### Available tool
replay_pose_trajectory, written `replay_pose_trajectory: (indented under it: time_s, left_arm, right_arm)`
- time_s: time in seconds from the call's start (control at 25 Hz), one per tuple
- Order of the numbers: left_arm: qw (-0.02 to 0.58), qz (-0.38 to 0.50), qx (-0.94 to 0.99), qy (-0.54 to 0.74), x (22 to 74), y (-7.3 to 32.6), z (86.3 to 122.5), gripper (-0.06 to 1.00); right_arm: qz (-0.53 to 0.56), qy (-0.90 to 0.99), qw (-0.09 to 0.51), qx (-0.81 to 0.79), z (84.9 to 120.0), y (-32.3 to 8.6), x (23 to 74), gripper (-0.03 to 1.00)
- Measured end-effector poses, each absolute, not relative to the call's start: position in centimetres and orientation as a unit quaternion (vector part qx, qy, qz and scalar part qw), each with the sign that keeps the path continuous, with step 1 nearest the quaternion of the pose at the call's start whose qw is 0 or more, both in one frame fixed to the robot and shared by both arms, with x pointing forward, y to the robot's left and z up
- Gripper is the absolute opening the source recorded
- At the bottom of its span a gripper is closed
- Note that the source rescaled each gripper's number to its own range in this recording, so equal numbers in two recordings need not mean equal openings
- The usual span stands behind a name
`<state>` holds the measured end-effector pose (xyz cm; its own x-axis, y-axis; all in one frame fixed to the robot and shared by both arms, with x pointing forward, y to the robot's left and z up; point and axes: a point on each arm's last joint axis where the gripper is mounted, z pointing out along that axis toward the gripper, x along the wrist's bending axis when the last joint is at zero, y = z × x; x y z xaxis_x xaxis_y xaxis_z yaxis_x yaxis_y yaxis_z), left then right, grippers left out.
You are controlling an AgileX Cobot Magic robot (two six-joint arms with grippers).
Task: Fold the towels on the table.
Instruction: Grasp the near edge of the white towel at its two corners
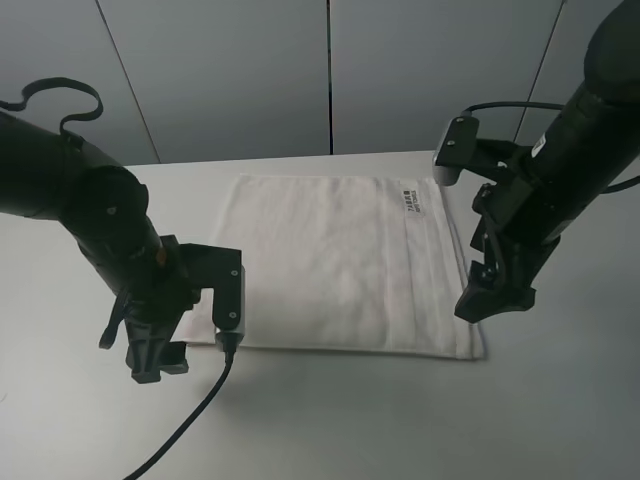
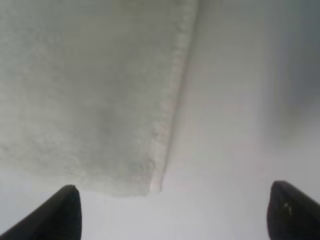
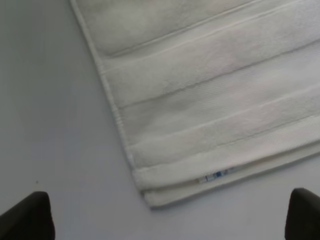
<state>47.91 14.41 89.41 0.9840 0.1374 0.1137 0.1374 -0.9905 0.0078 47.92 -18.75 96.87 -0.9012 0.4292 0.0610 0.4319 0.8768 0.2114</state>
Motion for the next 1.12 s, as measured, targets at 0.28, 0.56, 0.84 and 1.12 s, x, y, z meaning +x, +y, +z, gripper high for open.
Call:
replay_pose_trajectory:
  time_s: [0.28,0.56,0.84,1.12]
  left_arm:
    - [0.005,-0.056,-0.997,-0.052,48.3,14.0,87.1,0.96]
    - [0.014,-0.050,-0.998,-0.046,48.5,14.0,86.5,0.96]
    - [0.016,-0.048,-0.998,-0.047,48.5,14.0,86.4,0.96]
    - [0.016,-0.047,-0.998,-0.047,48.5,14.0,86.4,0.96]
  right_arm:
    - [-0.112,-0.970,-0.001,-0.215,96.4,-18.6,48.3,1.00]
    - [-0.112,-0.972,-0.003,-0.208,96.4,-18.6,48.4,1.00]
    - [-0.103,-0.978,0.010,-0.182,95.5,-18.6,48.5,1.00]
    - [-0.062,-0.990,0.056,-0.115,92.6,-16.8,48.0,1.00]
